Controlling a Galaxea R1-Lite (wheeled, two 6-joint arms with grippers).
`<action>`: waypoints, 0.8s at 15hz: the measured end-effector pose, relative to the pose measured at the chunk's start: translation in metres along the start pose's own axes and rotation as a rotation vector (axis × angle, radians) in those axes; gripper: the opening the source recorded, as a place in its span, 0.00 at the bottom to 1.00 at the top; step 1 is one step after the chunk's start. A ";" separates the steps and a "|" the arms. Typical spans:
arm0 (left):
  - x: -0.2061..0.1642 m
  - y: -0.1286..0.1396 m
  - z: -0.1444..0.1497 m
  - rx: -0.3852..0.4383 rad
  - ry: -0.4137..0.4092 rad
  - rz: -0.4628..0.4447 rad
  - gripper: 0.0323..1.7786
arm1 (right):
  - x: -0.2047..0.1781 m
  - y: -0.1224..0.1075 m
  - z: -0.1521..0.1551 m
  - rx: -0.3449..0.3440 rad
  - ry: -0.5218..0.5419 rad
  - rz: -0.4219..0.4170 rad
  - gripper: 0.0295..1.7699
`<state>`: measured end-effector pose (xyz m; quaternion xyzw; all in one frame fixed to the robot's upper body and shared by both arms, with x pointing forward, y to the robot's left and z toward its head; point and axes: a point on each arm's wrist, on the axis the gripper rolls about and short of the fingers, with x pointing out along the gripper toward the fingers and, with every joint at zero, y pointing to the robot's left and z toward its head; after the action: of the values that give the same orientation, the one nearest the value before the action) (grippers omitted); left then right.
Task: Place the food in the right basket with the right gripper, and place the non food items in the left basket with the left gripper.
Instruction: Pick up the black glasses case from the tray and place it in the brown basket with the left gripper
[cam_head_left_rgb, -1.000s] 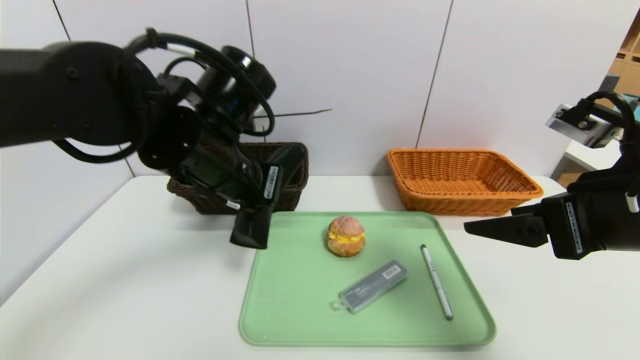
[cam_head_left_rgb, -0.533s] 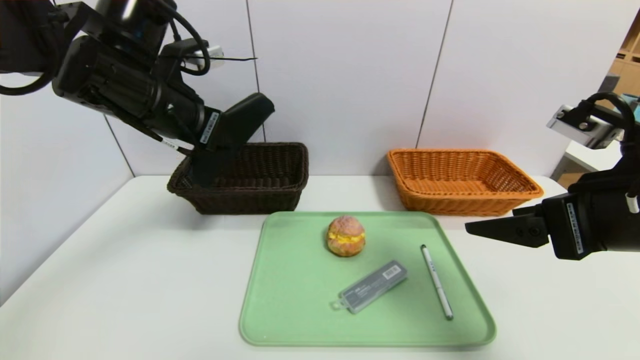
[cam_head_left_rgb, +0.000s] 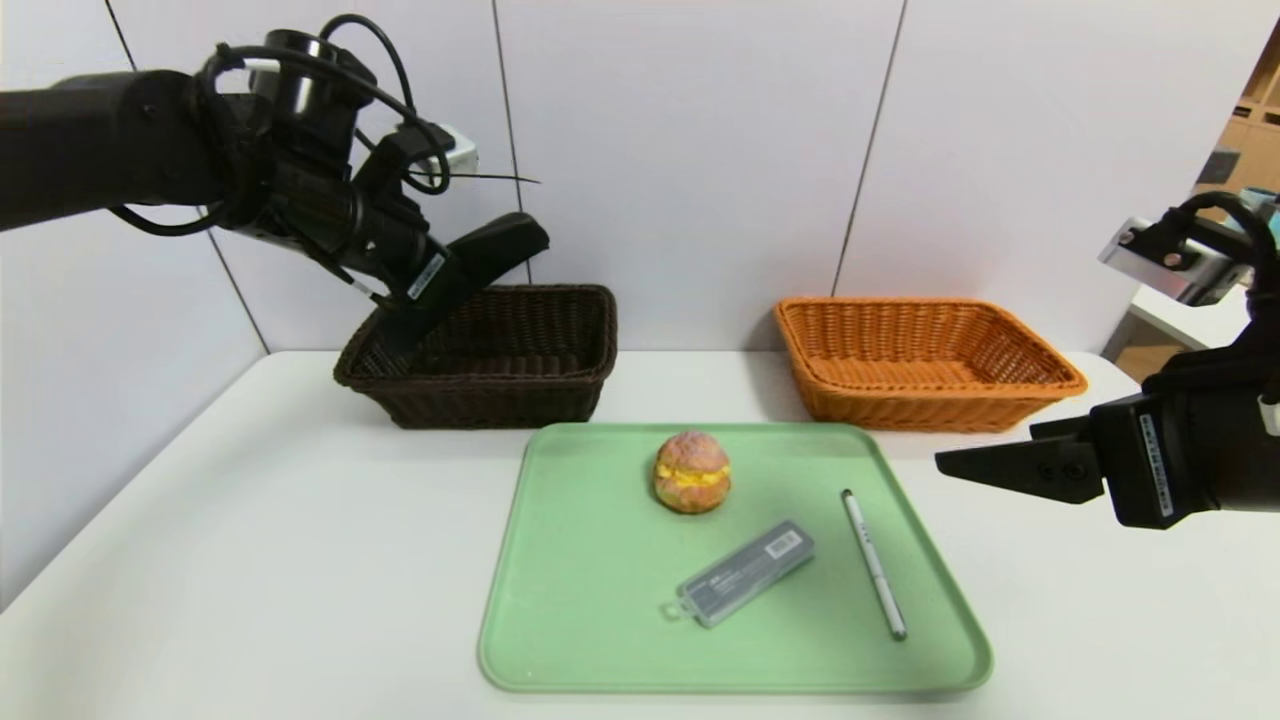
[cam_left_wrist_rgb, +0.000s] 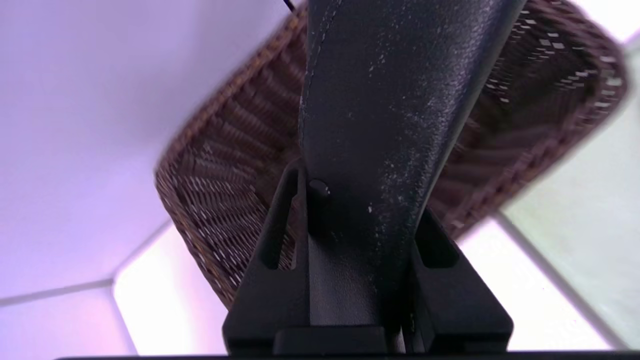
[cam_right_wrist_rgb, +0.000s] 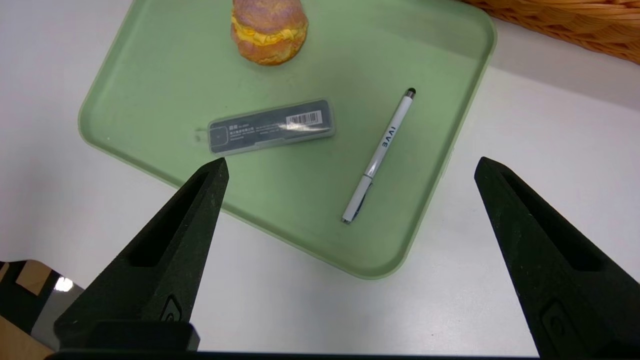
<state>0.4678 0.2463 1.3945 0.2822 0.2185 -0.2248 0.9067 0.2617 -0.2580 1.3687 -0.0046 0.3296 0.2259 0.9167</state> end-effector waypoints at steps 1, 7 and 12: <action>0.010 0.003 -0.003 0.044 -0.004 0.007 0.26 | 0.001 0.000 -0.001 0.000 0.005 -0.001 0.96; 0.054 0.010 -0.027 0.177 0.036 -0.022 0.25 | 0.006 -0.001 -0.001 0.000 0.014 -0.004 0.96; 0.074 0.010 -0.036 0.185 0.045 -0.025 0.25 | 0.008 -0.001 -0.002 0.002 0.019 -0.005 0.96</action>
<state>0.5228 0.2544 1.3324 0.3670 0.2208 -0.2490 0.8687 0.2667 -0.2559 1.3621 -0.0066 0.3384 0.2234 0.9141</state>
